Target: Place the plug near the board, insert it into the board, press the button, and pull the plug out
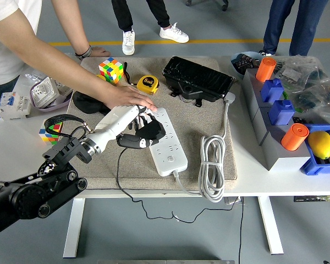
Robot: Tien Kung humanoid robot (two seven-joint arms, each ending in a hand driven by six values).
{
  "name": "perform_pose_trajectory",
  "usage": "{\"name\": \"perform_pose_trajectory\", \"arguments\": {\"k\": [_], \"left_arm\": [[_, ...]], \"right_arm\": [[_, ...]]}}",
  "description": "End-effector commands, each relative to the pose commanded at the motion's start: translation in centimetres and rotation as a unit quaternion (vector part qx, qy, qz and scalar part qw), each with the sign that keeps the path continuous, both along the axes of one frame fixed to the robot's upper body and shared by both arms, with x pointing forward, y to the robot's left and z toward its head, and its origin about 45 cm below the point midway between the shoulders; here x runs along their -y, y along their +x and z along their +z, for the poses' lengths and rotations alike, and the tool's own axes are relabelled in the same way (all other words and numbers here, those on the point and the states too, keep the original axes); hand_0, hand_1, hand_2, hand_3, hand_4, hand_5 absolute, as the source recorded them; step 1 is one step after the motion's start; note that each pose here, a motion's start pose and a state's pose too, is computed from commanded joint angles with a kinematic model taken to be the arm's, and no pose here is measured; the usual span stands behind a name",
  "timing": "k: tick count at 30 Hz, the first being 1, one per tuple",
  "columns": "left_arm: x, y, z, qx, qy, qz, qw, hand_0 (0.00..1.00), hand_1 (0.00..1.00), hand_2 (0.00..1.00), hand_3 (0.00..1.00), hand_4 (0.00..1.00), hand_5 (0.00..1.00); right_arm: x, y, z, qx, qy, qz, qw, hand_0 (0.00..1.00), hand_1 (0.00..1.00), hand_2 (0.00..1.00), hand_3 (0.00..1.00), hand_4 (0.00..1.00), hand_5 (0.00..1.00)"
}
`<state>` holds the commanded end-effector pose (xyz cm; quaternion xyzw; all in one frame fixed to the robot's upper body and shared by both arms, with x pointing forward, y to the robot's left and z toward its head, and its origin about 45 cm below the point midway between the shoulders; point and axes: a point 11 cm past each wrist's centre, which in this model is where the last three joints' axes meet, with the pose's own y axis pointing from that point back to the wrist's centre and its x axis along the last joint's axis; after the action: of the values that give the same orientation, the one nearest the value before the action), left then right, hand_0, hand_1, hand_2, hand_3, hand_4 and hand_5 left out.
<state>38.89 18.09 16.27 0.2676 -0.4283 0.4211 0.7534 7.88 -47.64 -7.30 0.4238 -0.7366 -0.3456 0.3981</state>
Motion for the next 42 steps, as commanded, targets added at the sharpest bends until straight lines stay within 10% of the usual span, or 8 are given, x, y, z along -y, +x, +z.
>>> {"name": "perform_pose_trajectory", "arguments": {"k": [42], "left_arm": [[-1.4,1.00,-1.8,-0.012,0.048,0.005,0.999,0.235,0.318,0.329,0.523,0.778,0.090]], "right_arm": [[-0.1,0.3,0.1,0.005,0.002,0.002,1.000,0.605,0.613,0.553,0.548,0.796,0.303]]}}
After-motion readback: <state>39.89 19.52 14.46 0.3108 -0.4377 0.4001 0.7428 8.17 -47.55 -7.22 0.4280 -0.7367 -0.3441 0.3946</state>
